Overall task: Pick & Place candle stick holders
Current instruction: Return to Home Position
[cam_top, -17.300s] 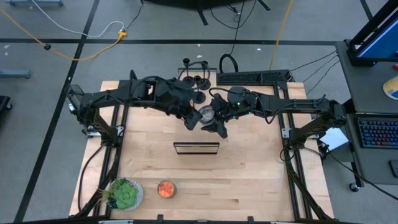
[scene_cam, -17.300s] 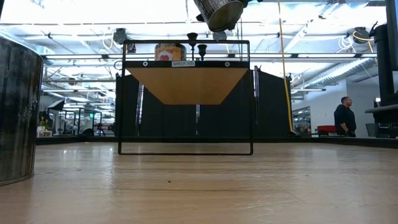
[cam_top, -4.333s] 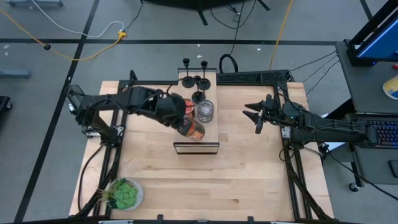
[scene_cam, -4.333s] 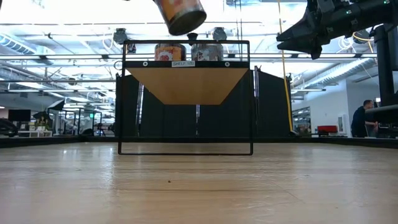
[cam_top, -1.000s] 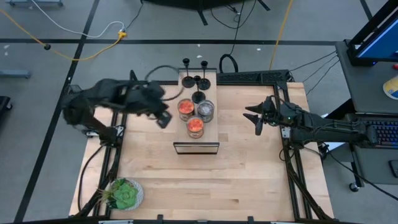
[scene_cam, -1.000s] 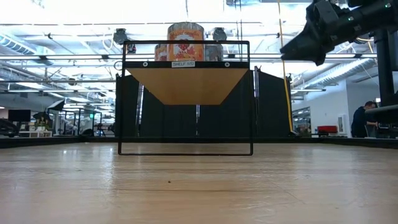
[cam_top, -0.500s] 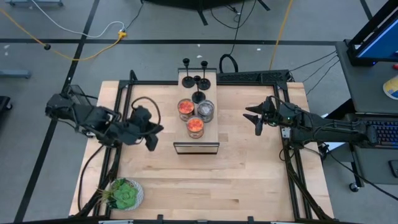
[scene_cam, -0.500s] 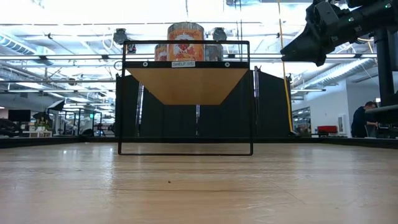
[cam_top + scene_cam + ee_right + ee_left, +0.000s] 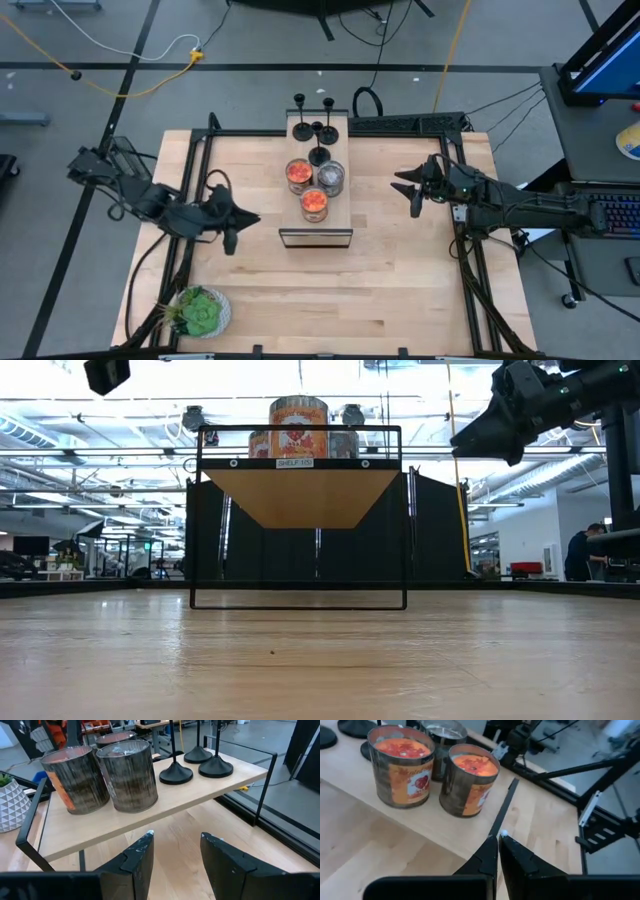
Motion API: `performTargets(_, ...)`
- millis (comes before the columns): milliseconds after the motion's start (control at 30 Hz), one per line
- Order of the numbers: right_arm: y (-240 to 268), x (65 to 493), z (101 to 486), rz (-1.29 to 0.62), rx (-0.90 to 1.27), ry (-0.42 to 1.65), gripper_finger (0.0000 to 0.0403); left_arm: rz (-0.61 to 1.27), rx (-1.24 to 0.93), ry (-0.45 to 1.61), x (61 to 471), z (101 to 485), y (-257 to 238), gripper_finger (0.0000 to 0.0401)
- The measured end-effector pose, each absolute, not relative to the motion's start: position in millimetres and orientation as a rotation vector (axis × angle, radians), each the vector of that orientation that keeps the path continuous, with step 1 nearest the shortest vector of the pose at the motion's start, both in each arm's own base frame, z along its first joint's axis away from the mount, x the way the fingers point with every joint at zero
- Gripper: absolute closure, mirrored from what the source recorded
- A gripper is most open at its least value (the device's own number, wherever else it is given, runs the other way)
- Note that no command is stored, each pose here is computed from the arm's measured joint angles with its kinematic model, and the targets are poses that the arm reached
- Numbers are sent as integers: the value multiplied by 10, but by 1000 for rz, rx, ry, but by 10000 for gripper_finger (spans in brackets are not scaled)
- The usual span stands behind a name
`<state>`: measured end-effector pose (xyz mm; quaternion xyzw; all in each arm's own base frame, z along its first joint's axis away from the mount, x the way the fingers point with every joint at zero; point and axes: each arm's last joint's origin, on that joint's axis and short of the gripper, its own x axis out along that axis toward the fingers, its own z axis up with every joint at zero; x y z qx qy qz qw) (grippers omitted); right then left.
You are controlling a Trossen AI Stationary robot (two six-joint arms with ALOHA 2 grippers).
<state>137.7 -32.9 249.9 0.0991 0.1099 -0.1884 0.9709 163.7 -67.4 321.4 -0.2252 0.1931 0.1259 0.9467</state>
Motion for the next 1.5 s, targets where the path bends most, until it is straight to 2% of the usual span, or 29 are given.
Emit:
performTargets(200, -324, 1389, 2543, -352, 166, 183, 248, 243, -430, 347, 1372, 3090, -504, 382)
performTargets(367, -288, 1408, 2596, -210, 110, 143, 248, 201, -399, 292, 1142, 3062, -364, 382)
performTargets(567, -250, 1379, 2618, -103, 164, 128, 248, 170, -397, 237, 916, 2931, -229, 382)
performTargets(967, -201, 1143, 2699, -98, 213, 51, 248, 143, -444, 214, 897, 2507, -204, 382)
performTargets(1300, -209, 1181, 2260, -89, 255, -30, 248, 136, -447, 197, 1028, 2094, -253, 383)
performTargets(1500, -200, 1138, 2041, -89, 292, -31, 248, 139, -396, 213, 1031, 2045, -250, 396)
